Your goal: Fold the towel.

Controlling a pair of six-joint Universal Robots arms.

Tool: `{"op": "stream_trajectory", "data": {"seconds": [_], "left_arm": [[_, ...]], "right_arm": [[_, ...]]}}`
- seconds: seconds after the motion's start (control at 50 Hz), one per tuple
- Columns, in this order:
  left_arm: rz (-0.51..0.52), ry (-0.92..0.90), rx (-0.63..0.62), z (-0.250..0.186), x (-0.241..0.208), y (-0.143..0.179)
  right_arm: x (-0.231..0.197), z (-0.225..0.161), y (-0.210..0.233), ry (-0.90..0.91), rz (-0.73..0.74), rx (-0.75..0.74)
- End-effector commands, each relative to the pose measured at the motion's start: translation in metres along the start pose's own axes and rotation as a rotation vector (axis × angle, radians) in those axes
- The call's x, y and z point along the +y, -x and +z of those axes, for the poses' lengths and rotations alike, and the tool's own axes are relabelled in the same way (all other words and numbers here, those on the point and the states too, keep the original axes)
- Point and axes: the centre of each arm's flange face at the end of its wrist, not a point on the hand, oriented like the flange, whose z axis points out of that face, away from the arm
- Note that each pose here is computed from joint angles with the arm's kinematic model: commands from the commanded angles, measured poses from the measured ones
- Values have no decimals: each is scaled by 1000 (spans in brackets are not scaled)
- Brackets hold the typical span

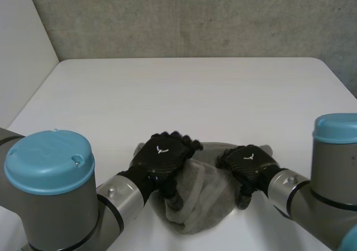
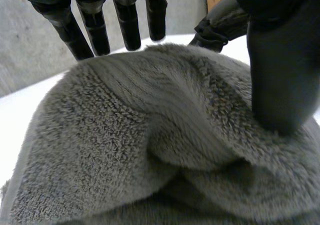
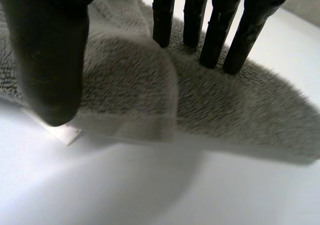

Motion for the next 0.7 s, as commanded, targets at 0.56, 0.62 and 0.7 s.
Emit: {"op": "stream_trajectory", "data": {"seconds": [0.56,0.62,0.7], "left_arm": [[38,-290,-338,-39,-82,107],[40,-299,-303,-39,-84,110],[27,-272,-256,-35,-74,105]], "right_arm": [[-109,-49,-52,-115,-304,135],[-121,-56,-54,-138,-277,121],[-124,-57,-48,-158,-200,39]]}}
